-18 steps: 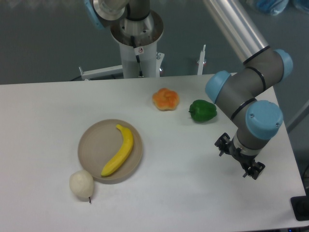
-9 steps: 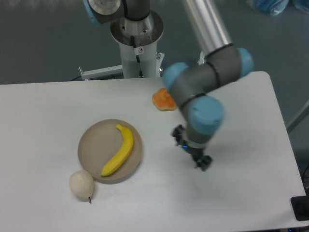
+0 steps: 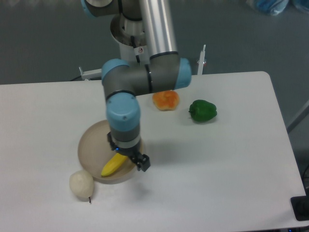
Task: Pick up the banana from the plate
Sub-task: 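Lower the gripper and close it around the banana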
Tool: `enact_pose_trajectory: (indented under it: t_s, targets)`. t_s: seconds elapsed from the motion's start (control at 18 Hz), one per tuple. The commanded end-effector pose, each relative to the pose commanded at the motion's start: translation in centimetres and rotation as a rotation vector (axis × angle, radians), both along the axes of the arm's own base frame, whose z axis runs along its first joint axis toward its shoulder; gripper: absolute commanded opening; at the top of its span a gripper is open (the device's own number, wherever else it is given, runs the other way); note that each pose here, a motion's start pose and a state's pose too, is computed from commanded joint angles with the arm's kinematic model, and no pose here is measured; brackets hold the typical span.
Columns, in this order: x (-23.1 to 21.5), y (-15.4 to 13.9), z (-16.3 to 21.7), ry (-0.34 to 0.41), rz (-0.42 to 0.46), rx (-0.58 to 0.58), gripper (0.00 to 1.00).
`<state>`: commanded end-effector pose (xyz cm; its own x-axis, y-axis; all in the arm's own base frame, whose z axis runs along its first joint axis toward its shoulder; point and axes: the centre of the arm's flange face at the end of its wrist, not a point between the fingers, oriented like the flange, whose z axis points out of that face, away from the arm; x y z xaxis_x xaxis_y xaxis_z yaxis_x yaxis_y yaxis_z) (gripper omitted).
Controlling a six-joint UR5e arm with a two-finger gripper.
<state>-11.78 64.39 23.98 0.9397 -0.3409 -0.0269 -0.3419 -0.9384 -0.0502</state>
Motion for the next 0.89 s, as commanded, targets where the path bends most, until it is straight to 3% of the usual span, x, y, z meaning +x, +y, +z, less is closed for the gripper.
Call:
enact_pose_trajectory:
  t_s: [0.56,0.61,0.89]
  targets:
    - [1.4,-0.8,-4.7,-0.021,0.018,-0.049,1.0]
    - [1.6,-0.7,-4.8,-0.018,0.018,-0.043,0.96]
    - [1.6,-0.6,-5.1,-0.021,0.021,-0.045,0.23]
